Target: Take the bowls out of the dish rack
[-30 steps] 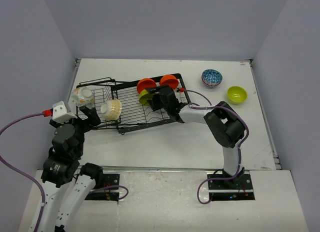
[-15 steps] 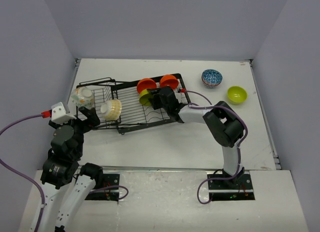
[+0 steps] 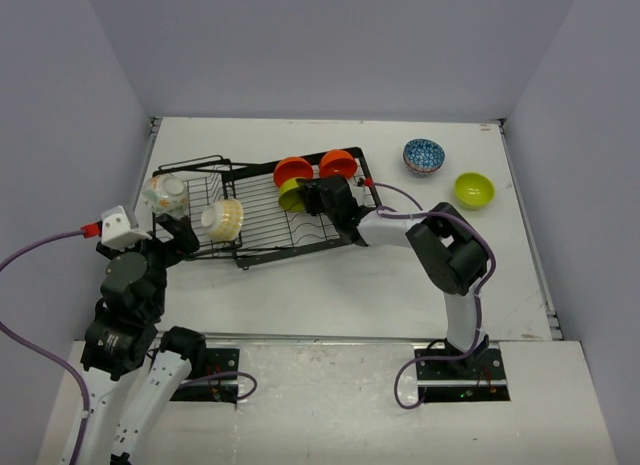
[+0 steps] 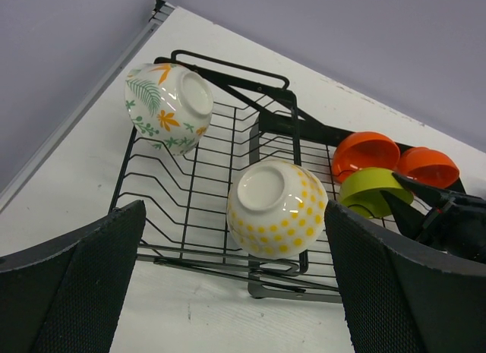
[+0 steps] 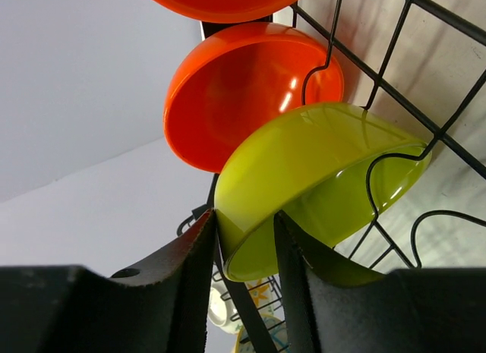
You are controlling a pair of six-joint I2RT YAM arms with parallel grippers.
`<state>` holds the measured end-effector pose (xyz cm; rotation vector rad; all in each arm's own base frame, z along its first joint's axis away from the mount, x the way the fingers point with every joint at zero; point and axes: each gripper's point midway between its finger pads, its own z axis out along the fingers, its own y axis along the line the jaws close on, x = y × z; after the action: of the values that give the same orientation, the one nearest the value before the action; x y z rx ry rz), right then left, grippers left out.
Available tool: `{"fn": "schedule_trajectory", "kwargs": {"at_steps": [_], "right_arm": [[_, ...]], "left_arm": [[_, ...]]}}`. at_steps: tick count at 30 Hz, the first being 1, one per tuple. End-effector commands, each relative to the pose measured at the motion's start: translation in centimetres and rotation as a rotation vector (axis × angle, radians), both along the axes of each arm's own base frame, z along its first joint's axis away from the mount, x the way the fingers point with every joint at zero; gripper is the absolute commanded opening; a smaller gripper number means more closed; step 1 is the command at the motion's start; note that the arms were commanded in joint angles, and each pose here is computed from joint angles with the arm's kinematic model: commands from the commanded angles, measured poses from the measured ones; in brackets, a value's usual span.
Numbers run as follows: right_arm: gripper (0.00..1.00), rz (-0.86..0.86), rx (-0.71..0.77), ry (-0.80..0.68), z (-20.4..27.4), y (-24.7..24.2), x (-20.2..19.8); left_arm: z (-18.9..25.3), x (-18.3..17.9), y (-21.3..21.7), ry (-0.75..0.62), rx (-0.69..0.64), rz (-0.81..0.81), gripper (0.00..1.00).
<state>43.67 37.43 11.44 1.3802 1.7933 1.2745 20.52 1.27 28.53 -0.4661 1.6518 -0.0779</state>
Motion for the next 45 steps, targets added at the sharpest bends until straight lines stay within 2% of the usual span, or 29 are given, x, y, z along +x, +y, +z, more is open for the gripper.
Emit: {"fn": "schedule_trajectory", "kwargs": {"at_steps": [1, 5, 13, 19, 29, 36, 38, 42, 44, 45], "right_arm": [[0.37, -0.076, 0.023, -0.015, 0.6, -0.7, 1.1], [0.29, -0.083, 0.047, -0.021, 0.5, -0.9, 1.0], [0.01, -0.068, 0.12, -0.095, 3.1, -0.8, 0.8], [0.0, -0.04, 0.182, -0.178, 5.7, -0.4, 0.5], [0.0, 0.055, 0.316, -0.456, 12.3, 0.7, 0.1], [0.0, 0.116, 0.313, -0.59, 16.1, 0.6, -1.4], [0.0, 0.134, 0.285, -0.616, 16.5, 0.1, -2.0], [0.0, 0.157, 0.202, -0.744, 20.6, -3.5, -3.9], [0.0, 0.223, 0.095, -0.786, 21.2, -4.8, -4.5], [0.0, 0.209, 0.02, -0.845, 23.3, -7.6, -4.7]], "left_arm": [[1.2, -0.1, 0.1, -0.046, -0.011, 0.001, 1.0], [1.3, -0.1, 0.0, -0.048, -0.01, -0.007, 1.0], [1.3, 0.0, -0.1, -0.048, -0.009, -0.009, 1.0], [1.4, -0.1, 0.0, -0.052, -0.01, -0.006, 1.0], [1.3, -0.2, 0.0, -0.051, -0.01, -0.006, 1.0], [1.4, -0.2, 0.1, -0.054, -0.011, 0.0, 1.0], [1.4, -0.2, 0.1, -0.051, -0.01, 0.0, 1.0], [1.3, -0.2, 0.1, -0.051, -0.009, -0.001, 1.0], [1.3, -0.2, 0.1, -0.052, -0.01, -0.003, 1.0], [1.4, -0.2, 0.1, -0.054, -0.01, -0.004, 1.0]]}}
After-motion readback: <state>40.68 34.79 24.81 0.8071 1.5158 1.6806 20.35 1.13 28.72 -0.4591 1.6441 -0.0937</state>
